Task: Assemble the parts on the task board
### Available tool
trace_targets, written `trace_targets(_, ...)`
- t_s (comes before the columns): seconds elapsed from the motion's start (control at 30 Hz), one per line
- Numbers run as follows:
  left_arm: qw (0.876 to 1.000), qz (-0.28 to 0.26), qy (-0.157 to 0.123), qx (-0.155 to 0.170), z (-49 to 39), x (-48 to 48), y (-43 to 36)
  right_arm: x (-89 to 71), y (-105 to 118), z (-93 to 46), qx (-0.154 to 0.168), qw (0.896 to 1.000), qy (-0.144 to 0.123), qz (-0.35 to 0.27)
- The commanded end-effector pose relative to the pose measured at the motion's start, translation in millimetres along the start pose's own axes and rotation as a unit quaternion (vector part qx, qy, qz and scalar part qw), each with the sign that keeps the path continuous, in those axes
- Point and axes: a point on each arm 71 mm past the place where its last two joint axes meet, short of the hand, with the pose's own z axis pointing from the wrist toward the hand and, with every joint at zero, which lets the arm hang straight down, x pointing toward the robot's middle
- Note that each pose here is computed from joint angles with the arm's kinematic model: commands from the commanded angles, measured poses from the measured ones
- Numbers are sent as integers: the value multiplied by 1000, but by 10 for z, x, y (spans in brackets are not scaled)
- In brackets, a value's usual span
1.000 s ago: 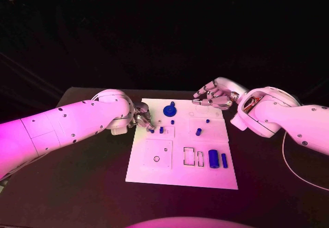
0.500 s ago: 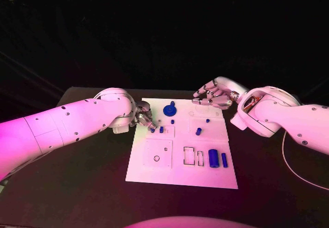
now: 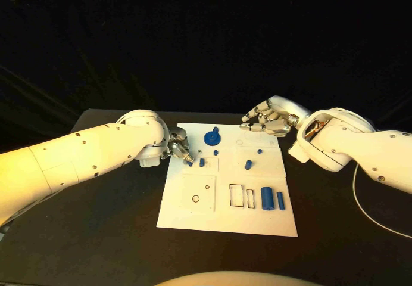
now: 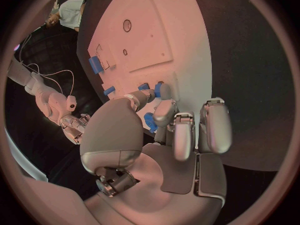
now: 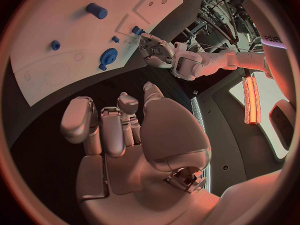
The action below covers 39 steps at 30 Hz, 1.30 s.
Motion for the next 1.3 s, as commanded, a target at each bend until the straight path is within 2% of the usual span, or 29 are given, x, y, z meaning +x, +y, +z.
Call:
trace_targets(0.03, 1000, 9, 25, -7, 18, 76, 8, 7, 9, 0, -5, 1000, 2, 0)
trace_targets(0.53, 1000, 8, 27, -12, 21, 77, 18, 9, 12, 2, -5, 1000, 2, 0)
trace_targets(1.03, 999, 3, 37, -14, 59, 89, -23, 10, 15, 1, -5, 1000, 2, 0)
trace_targets(1.3, 999, 2, 38, -30, 70, 88, -6, 8, 13, -1, -5, 1000, 2, 0)
